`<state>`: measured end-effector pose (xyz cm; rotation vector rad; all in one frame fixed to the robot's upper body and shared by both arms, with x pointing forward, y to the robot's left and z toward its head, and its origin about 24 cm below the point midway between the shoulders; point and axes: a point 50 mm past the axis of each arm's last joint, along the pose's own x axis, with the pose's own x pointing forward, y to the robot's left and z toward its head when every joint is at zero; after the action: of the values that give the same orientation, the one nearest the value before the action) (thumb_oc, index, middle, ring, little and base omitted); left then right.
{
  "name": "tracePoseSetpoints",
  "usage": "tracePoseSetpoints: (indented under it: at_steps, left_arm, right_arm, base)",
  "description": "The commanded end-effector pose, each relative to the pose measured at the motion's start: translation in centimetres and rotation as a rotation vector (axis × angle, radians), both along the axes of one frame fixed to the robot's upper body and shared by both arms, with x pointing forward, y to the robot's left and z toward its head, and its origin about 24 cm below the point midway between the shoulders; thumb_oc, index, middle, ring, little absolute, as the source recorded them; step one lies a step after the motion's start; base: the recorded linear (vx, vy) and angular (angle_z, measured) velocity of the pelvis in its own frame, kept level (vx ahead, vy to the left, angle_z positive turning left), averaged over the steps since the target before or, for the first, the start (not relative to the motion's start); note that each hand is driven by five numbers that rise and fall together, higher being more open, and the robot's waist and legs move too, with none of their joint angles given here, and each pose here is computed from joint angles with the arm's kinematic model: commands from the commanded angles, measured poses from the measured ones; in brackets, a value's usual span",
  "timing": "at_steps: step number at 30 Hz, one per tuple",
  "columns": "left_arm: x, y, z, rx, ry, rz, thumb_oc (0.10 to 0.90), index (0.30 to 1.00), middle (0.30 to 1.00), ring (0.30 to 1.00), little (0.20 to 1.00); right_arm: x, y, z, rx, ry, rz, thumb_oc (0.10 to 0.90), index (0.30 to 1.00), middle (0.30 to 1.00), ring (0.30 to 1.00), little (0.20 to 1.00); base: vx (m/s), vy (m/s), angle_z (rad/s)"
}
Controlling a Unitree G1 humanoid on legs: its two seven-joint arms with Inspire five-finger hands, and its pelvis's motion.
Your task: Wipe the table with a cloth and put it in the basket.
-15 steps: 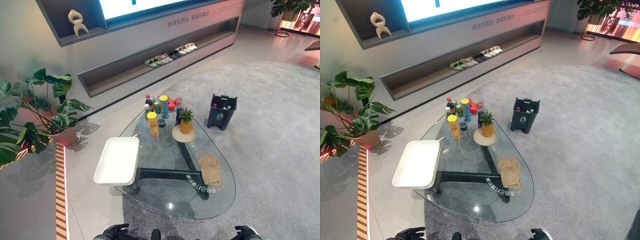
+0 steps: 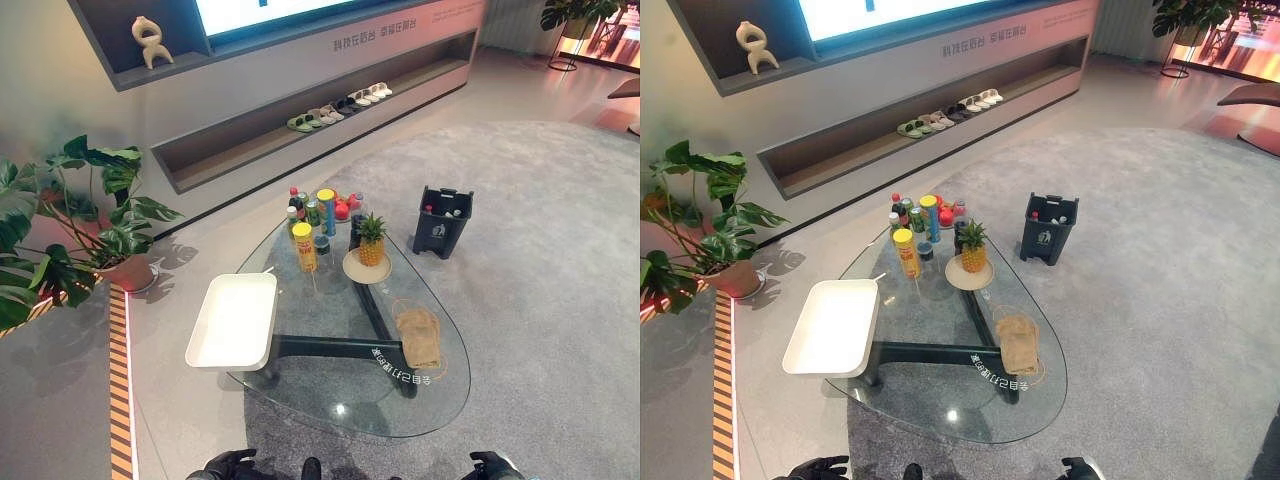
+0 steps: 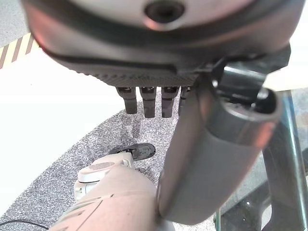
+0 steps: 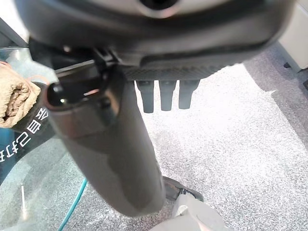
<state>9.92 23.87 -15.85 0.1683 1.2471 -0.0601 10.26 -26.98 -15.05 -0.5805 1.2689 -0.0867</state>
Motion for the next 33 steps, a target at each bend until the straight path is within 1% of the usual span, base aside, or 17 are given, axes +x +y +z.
tracePoseSetpoints:
  at_steps: [1, 14, 22, 26, 27, 31, 32, 33]
  left_arm:
    - [2.3, 0.9, 0.7, 0.039, -0.039, 0.015, 0.8, 0.9, 0.9, 0.9, 0.9]
    - [2.0, 1.2, 0.7, 0.045, -0.037, 0.036, 0.8, 0.9, 0.9, 0.9, 0.9]
    - [1.8, 1.8, 0.9, 0.055, -0.043, 0.071, 0.8, 0.9, 0.9, 0.9, 0.9]
    - [1.2, 2.3, 0.8, 0.06, -0.054, 0.103, 0.8, 0.9, 0.9, 0.9, 0.9]
    - [1.4, 2.4, 1.0, 0.058, -0.072, 0.117, 0.8, 0.9, 0.9, 0.9, 0.9]
    - [4.4, 2.5, 2.0, 0.044, -0.179, 0.152, 0.8, 0.9, 0.9, 0.9, 0.9]
    - [5.8, 2.5, 2.6, 0.033, -0.23, 0.16, 0.8, 0.9, 0.9, 0.9, 0.9]
    - [6.0, 2.5, 2.7, 0.031, -0.238, 0.162, 0.8, 0.9, 0.9, 0.9, 0.9]
  right_arm:
    - [0.8, -0.9, 0.5, -0.035, -0.02, -0.036, 0.8, 0.9, 0.9, 0.9, 0.9]
    - [0.7, -1.0, 0.5, -0.039, -0.014, -0.036, 0.8, 0.9, 0.9, 0.9, 0.9]
    - [0.4, -1.7, 0.7, -0.054, -0.007, -0.054, 0.8, 0.9, 0.9, 0.9, 0.9]
    - [-0.4, -2.4, 0.8, -0.078, 0.013, -0.055, 0.8, 0.9, 0.9, 0.9, 0.9]
    - [-0.2, -2.6, 0.9, -0.087, 0.008, -0.049, 0.8, 0.9, 0.9, 0.9, 0.9]
    - [2.1, -3.5, 2.0, -0.121, -0.039, -0.026, 0.8, 0.9, 0.9, 0.9, 0.9]
    - [3.1, -3.8, 2.4, -0.131, -0.057, -0.022, 0.8, 0.9, 0.9, 0.9, 0.9]
    - [3.2, -3.9, 2.5, -0.134, -0.059, -0.021, 0.8, 0.9, 0.9, 0.9, 0.9]
  base:
    - [0.0, 0.0, 0.0]
    - [0.0, 0.0, 0.0]
    - [0.0, 0.0, 0.0]
    - [0.1, 0.001, -0.01]
    - [0.0, 0.0, 0.0]
    - [-0.18, 0.031, -0.01]
    - [-0.15, 0.022, 0.03]
    - [-0.12, 0.018, 0.03]
